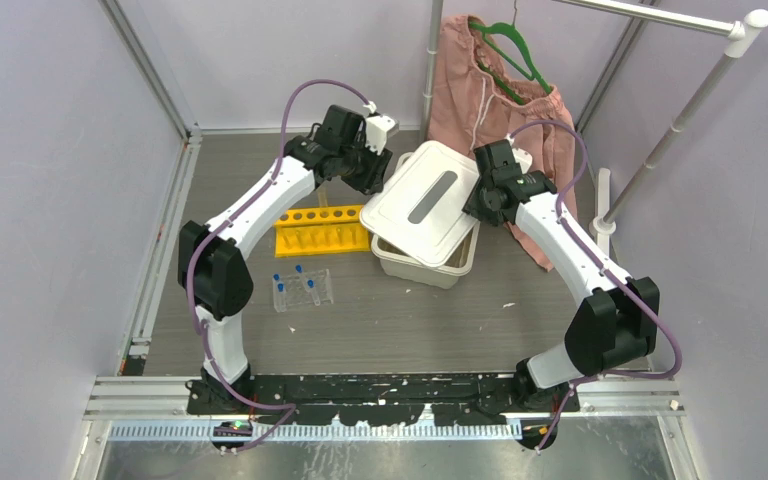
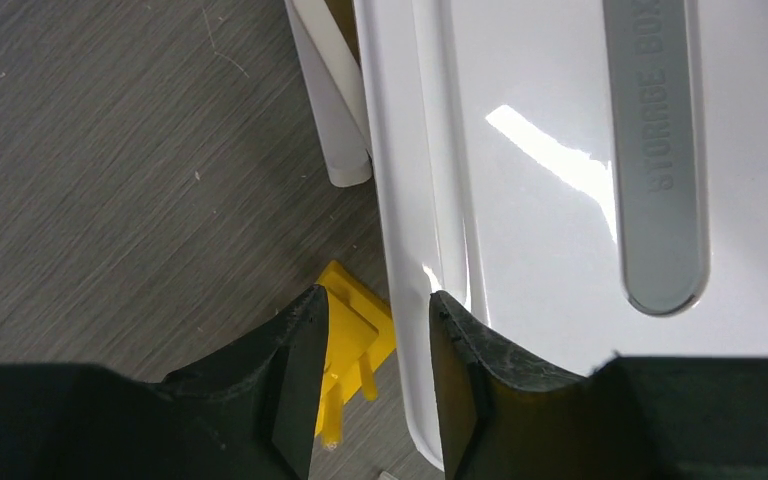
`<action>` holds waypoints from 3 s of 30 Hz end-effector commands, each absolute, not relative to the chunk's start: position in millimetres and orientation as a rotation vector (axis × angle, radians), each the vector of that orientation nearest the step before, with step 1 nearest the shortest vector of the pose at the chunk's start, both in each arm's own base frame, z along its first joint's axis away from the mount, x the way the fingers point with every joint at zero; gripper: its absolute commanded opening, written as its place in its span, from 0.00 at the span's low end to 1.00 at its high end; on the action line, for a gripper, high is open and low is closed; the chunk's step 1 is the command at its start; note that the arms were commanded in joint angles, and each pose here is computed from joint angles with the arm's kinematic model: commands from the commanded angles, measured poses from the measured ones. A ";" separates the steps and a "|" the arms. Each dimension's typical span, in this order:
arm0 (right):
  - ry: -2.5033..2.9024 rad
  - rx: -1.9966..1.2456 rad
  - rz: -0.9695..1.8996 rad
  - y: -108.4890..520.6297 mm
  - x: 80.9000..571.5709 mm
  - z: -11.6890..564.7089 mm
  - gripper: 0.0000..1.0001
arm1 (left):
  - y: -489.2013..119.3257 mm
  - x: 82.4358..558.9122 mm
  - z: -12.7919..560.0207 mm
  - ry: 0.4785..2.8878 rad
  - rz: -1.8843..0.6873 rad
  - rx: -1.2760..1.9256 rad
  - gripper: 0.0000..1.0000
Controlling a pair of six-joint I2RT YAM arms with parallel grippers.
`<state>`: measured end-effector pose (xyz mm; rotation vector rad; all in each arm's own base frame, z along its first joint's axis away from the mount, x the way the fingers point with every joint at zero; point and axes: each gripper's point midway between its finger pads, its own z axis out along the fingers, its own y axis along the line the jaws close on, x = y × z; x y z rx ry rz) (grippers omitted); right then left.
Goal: Organize the chemistry lab equipment
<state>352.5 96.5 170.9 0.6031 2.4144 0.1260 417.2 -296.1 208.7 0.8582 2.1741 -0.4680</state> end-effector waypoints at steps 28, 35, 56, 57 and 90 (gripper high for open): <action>2.564 0.364 0.021 85.5 363.0 167.4 0.32 | -297.9 363.2 203.9 2.193 -0.610 0.945 0.38; 2.552 0.357 0.042 85.2 357.0 169.7 0.31 | -297.5 355.5 196.1 2.211 -0.619 0.954 0.37; 2.518 0.315 0.018 81.3 363.5 175.1 0.31 | -301.1 326.0 184.3 2.249 -0.657 0.986 0.33; 2.515 0.315 0.009 79.9 363.9 175.2 0.31 | -301.0 324.0 183.6 2.253 -0.662 0.986 0.32; 2.493 0.309 0.187 104.1 368.7 184.2 0.30 | -293.0 309.4 168.1 2.276 -0.541 1.016 0.28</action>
